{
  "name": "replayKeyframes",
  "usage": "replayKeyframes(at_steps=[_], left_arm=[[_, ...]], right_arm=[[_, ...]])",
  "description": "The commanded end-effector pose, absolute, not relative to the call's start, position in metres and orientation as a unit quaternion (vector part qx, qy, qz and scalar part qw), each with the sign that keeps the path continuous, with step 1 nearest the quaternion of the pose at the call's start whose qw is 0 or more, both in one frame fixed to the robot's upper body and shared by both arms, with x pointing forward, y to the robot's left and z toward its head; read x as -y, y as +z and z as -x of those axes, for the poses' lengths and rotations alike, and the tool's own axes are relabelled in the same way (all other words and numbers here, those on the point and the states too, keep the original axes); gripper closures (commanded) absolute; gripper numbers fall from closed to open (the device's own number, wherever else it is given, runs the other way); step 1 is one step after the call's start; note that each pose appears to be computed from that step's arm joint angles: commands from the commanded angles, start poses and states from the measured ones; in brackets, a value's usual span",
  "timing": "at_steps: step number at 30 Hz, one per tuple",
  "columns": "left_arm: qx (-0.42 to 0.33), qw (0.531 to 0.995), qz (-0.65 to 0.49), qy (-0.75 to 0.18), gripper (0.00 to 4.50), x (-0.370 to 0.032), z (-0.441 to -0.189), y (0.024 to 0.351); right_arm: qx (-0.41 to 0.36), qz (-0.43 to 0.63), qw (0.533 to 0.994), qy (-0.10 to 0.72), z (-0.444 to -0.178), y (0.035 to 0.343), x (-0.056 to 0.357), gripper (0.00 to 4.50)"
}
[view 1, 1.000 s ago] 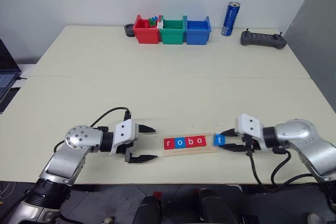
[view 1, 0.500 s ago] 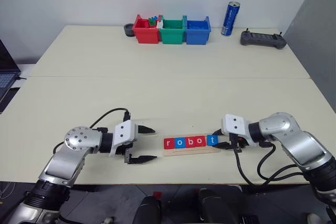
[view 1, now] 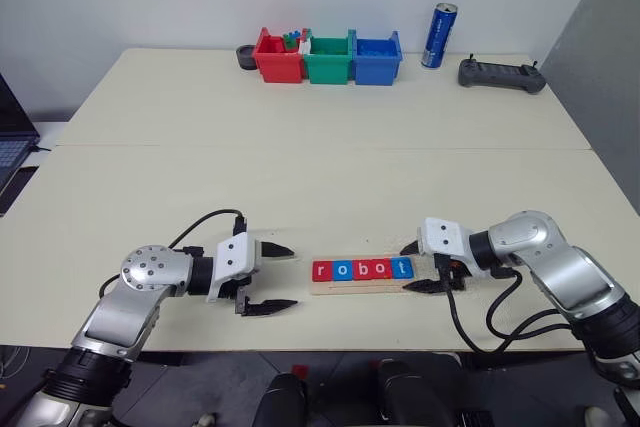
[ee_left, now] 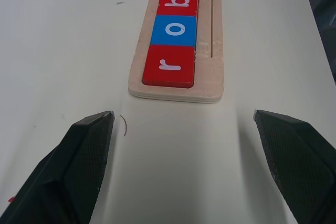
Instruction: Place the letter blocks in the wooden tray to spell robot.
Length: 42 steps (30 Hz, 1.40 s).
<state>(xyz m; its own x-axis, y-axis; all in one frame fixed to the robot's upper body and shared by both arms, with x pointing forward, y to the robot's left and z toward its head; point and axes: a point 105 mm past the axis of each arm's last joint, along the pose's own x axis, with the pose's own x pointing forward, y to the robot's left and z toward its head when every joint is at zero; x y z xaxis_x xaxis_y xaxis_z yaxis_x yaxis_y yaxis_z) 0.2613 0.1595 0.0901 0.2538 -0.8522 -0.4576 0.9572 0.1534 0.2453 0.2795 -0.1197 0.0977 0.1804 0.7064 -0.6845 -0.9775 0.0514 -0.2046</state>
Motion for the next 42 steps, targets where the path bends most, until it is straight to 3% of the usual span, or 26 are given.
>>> replayKeyframes(at_steps=[1, 6, 9, 14, 20, 42], left_arm=[[-0.087, 0.754, -0.260, -0.597, 0.00, -0.158, -0.264, 0.098], [-0.086, 0.755, -0.260, -0.596, 0.00, -0.157, -0.263, 0.098], [-0.086, 0.755, -0.259, -0.596, 0.00, -0.157, -0.263, 0.098], [-0.085, 0.754, -0.260, -0.597, 0.00, -0.155, -0.264, 0.099], [-0.084, 0.754, -0.263, -0.596, 0.00, -0.154, -0.267, 0.103], [-0.073, 0.763, -0.248, -0.592, 0.00, -0.148, -0.269, 0.110]], right_arm=[[-0.183, 0.325, 0.701, 0.608, -0.283, 0.115, 0.114, 0.05], [-0.159, 0.300, 0.714, 0.612, -0.276, 0.143, 0.111, 0.05], [-0.166, 0.329, 0.716, 0.593, -0.275, 0.140, 0.121, 0.65], [-0.194, 0.380, 0.703, 0.569, -0.277, 0.121, 0.139, 2.39], [-0.189, 0.387, 0.700, 0.569, -0.278, 0.118, 0.134, 4.48], [-0.173, 0.385, 0.693, 0.585, -0.280, 0.123, 0.117, 4.48]])
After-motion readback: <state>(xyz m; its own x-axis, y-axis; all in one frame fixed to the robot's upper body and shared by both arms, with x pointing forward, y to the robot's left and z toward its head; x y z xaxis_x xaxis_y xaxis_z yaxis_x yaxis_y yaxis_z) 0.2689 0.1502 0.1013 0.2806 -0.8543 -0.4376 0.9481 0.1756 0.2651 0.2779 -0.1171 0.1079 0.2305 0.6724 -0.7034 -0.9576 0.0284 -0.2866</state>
